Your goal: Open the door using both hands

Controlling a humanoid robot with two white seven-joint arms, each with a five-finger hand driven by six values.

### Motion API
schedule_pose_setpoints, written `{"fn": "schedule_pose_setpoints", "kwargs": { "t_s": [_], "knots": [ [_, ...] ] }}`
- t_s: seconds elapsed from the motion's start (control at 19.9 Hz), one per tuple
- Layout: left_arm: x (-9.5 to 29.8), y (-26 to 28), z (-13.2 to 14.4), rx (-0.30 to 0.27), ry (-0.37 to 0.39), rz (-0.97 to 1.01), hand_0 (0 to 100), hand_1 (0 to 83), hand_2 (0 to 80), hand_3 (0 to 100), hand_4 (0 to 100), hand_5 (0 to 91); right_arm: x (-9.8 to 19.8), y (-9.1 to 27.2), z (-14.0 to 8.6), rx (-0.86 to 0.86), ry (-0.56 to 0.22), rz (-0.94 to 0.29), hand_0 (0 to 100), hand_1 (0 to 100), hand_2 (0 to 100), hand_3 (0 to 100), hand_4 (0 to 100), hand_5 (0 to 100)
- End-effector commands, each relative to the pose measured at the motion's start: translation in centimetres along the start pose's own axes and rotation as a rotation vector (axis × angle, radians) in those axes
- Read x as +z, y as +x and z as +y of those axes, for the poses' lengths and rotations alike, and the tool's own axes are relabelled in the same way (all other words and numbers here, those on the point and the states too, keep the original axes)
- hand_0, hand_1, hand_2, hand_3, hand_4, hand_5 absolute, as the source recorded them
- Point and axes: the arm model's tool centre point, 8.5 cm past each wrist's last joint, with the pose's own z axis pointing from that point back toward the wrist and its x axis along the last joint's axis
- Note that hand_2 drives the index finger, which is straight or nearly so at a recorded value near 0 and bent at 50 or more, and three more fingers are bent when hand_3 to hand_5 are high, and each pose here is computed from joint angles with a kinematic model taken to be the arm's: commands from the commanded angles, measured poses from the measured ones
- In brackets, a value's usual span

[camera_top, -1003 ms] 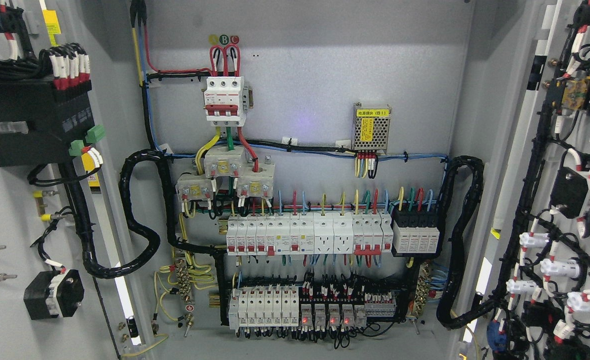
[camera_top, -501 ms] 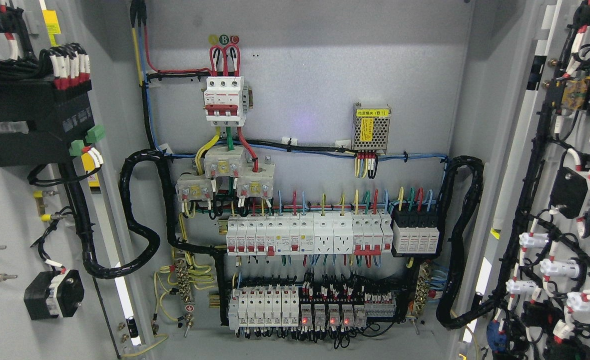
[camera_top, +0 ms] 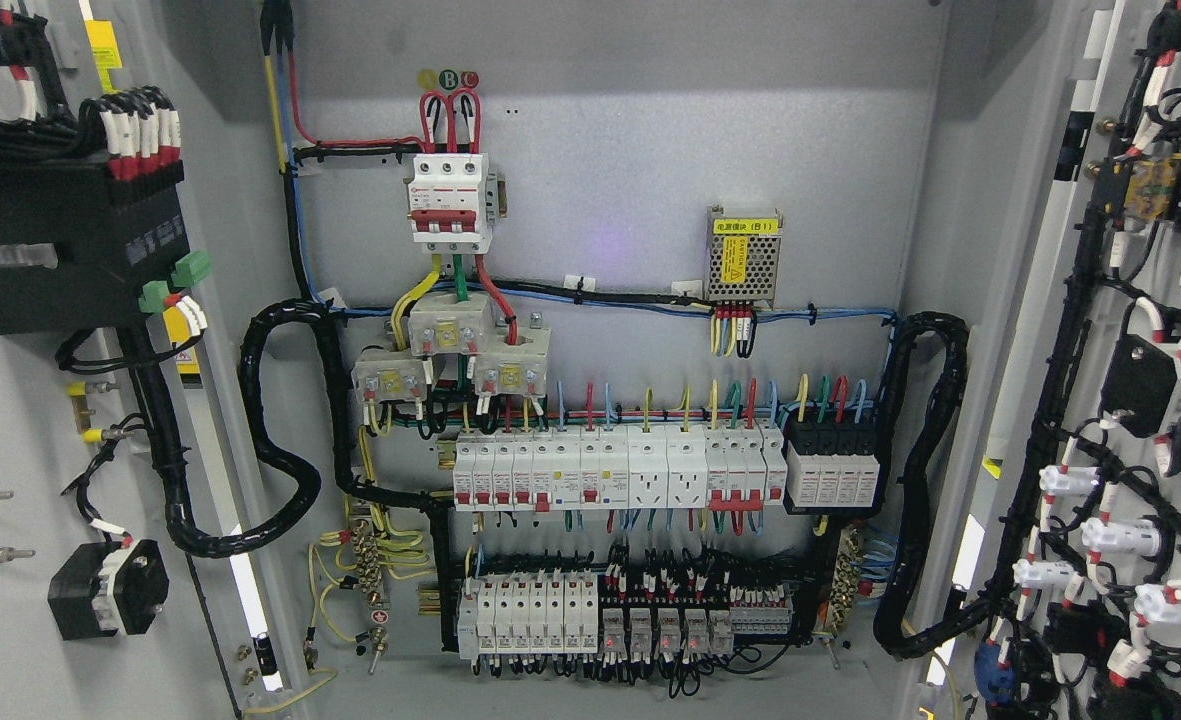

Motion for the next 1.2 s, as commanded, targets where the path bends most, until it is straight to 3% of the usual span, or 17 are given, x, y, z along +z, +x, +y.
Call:
{"fn": "schedule_pose_setpoints", "kwargs": {
  "t_s": [0.0, 0.25, 0.55, 0.8, 1.15],
  "knots": [
    [5.9, 15.9, -3.8, -0.231, -0.216, -0.486, 12, 55.6, 0.0, 0, 0, 0.0, 9.3, 4.3, -3.8, 0.119, -0.275, -0.104, 0, 50, 4, 0, 0, 0],
    [11.4, 23.7, -4.4, -0.292, -0.216, -0.753, 12, 55.6, 0.0, 0, 0, 0.0, 14.3, 5.5, -2.4, 0.218, -0.351, -0.206, 0, 50, 4, 0, 0, 0],
    [15.5, 27.1, -7.1, -0.351, -0.281, -0.937, 12, 55.6, 0.0, 0, 0, 0.0, 18.3, 7.4, -0.7, 0.316, -0.410, -0.280, 0, 50, 4, 0, 0, 0],
    [18.6, 28.1, -6.3, -0.481, -0.313, -1.107, 12, 55.6, 0.0, 0, 0, 0.0, 19.9, 8.1, -0.5, 0.388, -0.442, -0.336, 0, 50, 4, 0, 0, 0],
    [20.9, 26.8, -6.0, -0.488, -0.293, -1.217, 12, 55.6, 0.0, 0, 0, 0.0, 21.5, 9.8, -1.2, 0.492, -0.462, -0.379, 0, 50, 4, 0, 0, 0]
  ]
}}
